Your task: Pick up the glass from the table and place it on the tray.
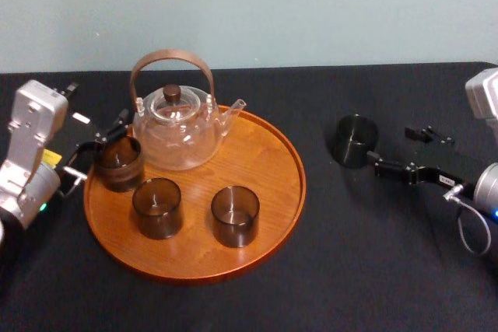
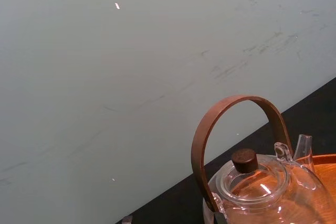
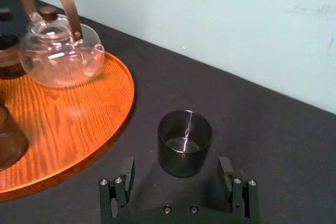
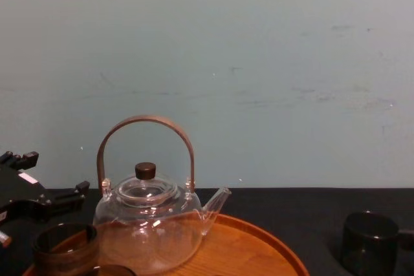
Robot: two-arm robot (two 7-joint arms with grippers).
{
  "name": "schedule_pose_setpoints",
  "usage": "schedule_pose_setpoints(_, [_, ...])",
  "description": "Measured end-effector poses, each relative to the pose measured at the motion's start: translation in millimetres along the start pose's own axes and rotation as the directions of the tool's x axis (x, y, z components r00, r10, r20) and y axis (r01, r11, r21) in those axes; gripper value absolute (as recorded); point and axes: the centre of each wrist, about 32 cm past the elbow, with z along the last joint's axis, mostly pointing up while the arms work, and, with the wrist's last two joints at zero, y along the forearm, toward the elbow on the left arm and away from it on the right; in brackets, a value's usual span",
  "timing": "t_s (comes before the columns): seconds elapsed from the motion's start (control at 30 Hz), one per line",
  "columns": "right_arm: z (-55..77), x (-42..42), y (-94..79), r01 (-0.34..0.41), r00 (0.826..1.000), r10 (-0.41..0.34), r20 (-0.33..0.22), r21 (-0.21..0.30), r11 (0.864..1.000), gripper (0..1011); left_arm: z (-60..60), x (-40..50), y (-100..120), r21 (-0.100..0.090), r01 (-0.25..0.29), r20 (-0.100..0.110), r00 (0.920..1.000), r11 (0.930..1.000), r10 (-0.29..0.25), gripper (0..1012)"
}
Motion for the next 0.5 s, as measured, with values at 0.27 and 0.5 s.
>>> schedule_pose_setpoints(0.27, [-0.9,1.8,12.5,0.002,1.000,-0.003,-0.023,-0.042,0.999,1002,0.0,0.0,0,0.000,0.000,0.000,1.0000,1.0000,0.000,1001])
schedule_pose_setpoints(0.5, [-0.5,3.5,22.2,-0.005,0.999,0.003,-0.040,-0.054,0.999,1002,0.0,0.0,0,0.000,0.000,0.000,1.0000,1.0000,0.000,1001])
